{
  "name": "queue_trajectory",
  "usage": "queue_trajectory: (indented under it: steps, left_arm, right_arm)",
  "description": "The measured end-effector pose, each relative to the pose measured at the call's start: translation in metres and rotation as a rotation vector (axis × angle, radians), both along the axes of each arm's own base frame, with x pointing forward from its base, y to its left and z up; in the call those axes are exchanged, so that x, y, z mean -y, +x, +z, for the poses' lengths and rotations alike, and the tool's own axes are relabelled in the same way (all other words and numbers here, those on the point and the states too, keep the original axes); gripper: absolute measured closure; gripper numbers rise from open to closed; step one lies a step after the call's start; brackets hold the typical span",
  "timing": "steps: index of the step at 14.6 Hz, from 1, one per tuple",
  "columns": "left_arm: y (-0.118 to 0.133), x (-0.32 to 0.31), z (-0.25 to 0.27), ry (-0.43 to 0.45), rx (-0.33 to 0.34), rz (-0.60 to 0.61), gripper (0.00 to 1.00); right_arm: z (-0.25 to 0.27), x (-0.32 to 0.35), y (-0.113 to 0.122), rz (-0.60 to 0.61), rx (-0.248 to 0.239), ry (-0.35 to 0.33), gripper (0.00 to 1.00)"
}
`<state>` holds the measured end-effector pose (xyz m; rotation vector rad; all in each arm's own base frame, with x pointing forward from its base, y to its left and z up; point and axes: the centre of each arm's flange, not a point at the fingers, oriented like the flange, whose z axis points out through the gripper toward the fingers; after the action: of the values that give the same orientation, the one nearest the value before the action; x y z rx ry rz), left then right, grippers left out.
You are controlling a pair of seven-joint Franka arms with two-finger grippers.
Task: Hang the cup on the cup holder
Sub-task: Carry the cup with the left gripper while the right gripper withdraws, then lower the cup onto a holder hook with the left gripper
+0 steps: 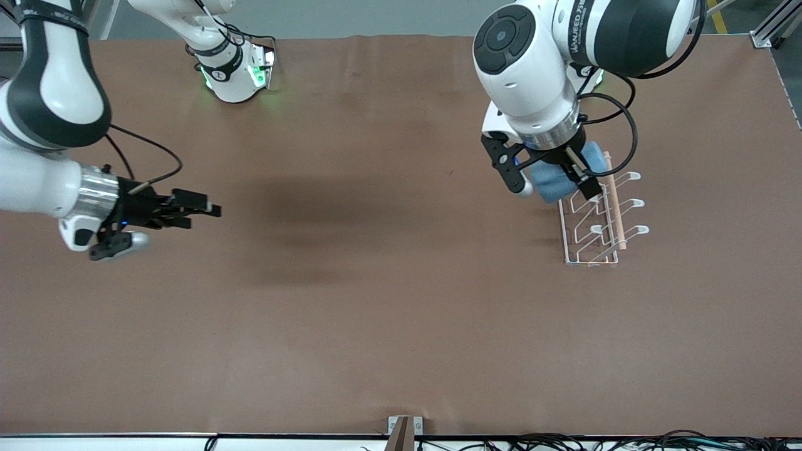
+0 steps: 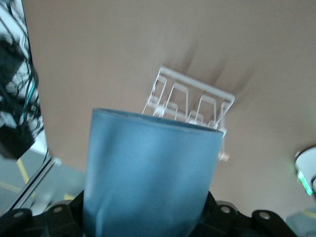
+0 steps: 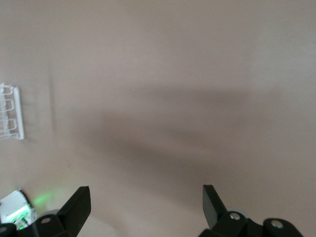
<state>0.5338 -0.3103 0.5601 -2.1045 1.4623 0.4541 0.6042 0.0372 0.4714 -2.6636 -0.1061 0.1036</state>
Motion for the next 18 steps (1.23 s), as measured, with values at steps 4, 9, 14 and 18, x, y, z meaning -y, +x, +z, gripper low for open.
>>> queue_trajectory:
  steps: [4, 9, 14, 18]
  left_arm:
    - [0.001, -0.012, -0.021, 0.216, 0.003, -0.056, 0.22]
    - [0.003, -0.049, -0.093, 0.446, -0.074, -0.08, 0.22]
    - [-0.007, -0.068, -0.16, 0.567, -0.157, -0.143, 0.22]
    - [0.002, -0.077, -0.204, 0.615, -0.188, -0.194, 0.22]
  right_arm:
    - [0.017, 0.04, 0.006, -0.053, 0.036, -0.026, 0.0]
    - [0.04, 0.066, 0.011, -0.004, 0.09, -0.24, 0.0]
    - [0.094, 0.084, 0.014, 0.011, 0.151, -0.36, 0.0]
    - [0.13, 0.116, 0.005, -0.032, 0.143, -0.368, 0.0]
